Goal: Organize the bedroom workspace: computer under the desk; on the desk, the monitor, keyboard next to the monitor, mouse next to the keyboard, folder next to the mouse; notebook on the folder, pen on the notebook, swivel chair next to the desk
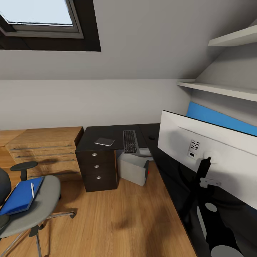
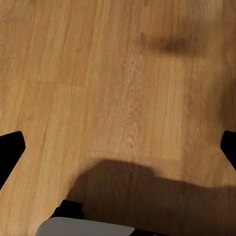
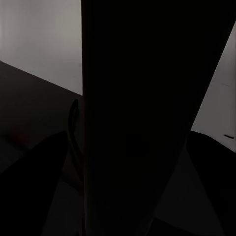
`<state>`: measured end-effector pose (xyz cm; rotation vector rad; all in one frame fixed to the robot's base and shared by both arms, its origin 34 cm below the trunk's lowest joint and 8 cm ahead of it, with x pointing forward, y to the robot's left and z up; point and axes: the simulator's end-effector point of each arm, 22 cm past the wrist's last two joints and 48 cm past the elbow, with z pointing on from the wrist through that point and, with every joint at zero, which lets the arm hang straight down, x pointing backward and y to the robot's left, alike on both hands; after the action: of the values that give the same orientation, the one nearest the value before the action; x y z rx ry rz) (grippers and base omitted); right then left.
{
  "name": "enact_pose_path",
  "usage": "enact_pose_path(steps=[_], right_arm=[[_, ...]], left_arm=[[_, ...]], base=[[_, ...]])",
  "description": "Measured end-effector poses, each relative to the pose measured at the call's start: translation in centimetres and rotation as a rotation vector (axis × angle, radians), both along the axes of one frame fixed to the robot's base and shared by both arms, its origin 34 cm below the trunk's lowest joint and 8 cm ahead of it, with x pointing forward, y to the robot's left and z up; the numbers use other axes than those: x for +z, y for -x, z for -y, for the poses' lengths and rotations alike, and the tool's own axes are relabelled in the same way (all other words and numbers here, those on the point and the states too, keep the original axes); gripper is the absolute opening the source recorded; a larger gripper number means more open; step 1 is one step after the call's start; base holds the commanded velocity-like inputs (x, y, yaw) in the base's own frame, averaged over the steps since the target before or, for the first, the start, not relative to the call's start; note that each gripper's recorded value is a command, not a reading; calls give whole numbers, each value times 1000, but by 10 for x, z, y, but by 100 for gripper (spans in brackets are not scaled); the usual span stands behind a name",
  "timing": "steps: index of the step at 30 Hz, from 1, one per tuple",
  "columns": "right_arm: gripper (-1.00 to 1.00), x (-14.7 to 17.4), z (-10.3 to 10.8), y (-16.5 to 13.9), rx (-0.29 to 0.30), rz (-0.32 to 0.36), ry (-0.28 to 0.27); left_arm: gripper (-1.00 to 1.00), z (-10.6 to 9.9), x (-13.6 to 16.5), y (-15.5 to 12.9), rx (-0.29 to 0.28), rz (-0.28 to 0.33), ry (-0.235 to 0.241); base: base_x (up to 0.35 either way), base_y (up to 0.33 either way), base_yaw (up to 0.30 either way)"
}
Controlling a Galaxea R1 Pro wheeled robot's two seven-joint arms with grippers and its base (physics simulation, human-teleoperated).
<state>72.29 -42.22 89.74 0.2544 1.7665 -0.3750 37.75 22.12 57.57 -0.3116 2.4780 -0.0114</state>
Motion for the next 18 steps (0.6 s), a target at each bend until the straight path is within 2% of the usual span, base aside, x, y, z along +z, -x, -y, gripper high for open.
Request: enact_pose_path(steps=[1,2,3,15,18], right_arm=[[-100,0,0,0,0,0,0],[100,0,0,0,0,0,0],[100,-13,-3,3,3,-26,-13],[100,-14,-3,3,3,-26,-13],[100,-14,-3,3,3,-26,-13]], left_arm=[[100,0,0,0,0,0,0],[100,0,0,0,0,0,0],[100,0,0,0,0,0,0],[100,-1,0,0,0,0,-2],[100,-1,0,0,0,0,-2]], base=[[0,0,0],[0,0,0],[0,0,0],[-1,0,0],[-129,0,0]])
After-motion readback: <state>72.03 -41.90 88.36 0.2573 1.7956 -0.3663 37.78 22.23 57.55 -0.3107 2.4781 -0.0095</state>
